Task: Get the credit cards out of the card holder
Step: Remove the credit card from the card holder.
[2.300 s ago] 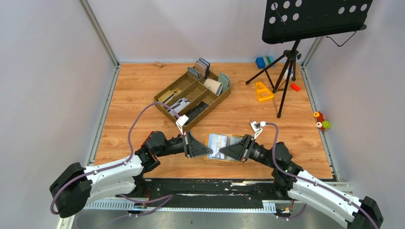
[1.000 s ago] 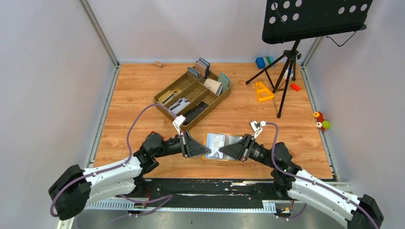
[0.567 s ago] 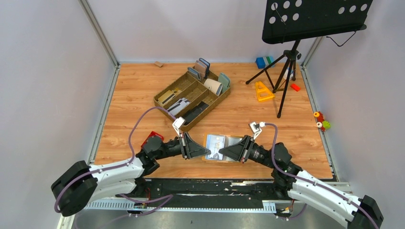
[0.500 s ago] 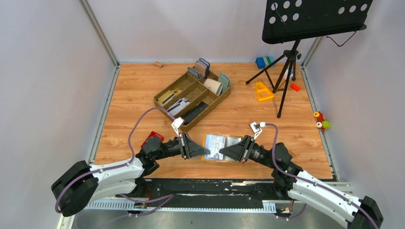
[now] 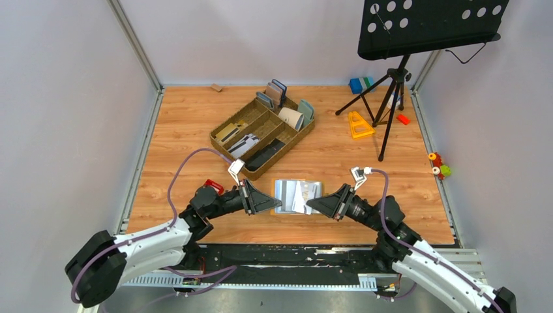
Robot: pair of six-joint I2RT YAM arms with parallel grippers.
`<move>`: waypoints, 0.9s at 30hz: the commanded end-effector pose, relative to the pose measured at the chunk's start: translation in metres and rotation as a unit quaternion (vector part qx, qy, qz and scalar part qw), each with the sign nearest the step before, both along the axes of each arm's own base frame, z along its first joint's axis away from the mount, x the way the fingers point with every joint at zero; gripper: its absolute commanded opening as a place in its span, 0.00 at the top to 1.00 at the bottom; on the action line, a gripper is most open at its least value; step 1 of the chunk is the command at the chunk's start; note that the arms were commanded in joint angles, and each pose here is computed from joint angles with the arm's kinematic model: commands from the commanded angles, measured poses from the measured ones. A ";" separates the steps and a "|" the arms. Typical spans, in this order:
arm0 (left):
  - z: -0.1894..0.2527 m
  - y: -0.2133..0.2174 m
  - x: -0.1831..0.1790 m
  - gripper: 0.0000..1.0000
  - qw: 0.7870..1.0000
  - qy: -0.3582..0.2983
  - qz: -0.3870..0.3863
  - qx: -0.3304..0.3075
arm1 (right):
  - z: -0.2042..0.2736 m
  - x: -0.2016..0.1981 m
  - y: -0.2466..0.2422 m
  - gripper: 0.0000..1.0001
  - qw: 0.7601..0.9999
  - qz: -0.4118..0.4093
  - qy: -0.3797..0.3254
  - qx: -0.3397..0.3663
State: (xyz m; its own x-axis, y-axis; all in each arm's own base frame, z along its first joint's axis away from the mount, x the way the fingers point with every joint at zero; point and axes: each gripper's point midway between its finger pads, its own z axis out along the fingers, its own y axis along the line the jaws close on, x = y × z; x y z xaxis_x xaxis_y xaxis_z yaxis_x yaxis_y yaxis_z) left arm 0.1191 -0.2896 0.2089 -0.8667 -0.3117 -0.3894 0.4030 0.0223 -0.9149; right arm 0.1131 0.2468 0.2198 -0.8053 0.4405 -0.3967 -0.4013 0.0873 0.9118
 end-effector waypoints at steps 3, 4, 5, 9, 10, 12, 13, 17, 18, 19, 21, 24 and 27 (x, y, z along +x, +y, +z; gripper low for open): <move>-0.047 0.019 0.026 1.00 0.987 0.014 0.079 0.142 | -0.020 0.019 -0.027 1.00 0.992 -0.086 0.001 -0.087; -0.054 0.024 0.028 1.00 0.981 0.012 0.091 0.169 | -0.022 0.020 -0.030 1.00 0.991 -0.094 -0.001 -0.090; -0.059 0.029 0.030 1.00 0.977 0.011 0.098 0.191 | -0.021 0.022 -0.031 1.00 0.991 -0.099 -0.002 -0.091; -0.082 0.041 0.028 1.00 0.959 0.011 0.099 0.265 | -0.017 0.033 -0.027 1.00 0.990 -0.113 -0.002 -0.089; -0.085 0.043 0.028 1.00 0.956 0.008 0.096 0.278 | -0.017 0.037 -0.025 1.00 0.989 -0.116 0.002 -0.094; -0.094 0.045 0.026 1.00 0.950 0.008 0.087 0.299 | -0.005 0.045 -0.017 1.00 0.989 -0.118 -0.007 -0.087; -0.098 0.046 0.025 1.00 0.948 0.006 0.084 0.306 | -0.003 0.049 -0.013 1.00 0.989 -0.117 -0.009 -0.089; -0.110 0.052 0.024 1.00 0.937 0.005 0.078 0.340 | 0.005 0.073 0.005 1.00 0.987 -0.127 0.009 -0.101; -0.114 0.054 0.024 1.00 0.934 0.006 0.078 0.348 | 0.011 0.081 0.010 1.00 0.986 -0.134 0.014 -0.096; -0.117 0.056 0.024 1.00 0.932 0.009 0.080 0.354 | 0.012 0.089 0.014 1.00 0.985 -0.141 0.023 -0.093; -0.123 0.061 0.025 1.00 0.924 0.014 0.085 0.373 | 0.015 0.105 0.024 1.00 0.984 -0.155 0.037 -0.083; -0.132 0.073 0.028 1.00 0.907 0.025 0.105 0.407 | 0.005 0.134 0.035 1.00 0.974 -0.195 0.074 -0.084; -0.138 0.086 0.031 1.00 0.892 0.034 0.128 0.431 | -0.001 0.158 0.044 1.00 0.964 -0.236 0.094 -0.075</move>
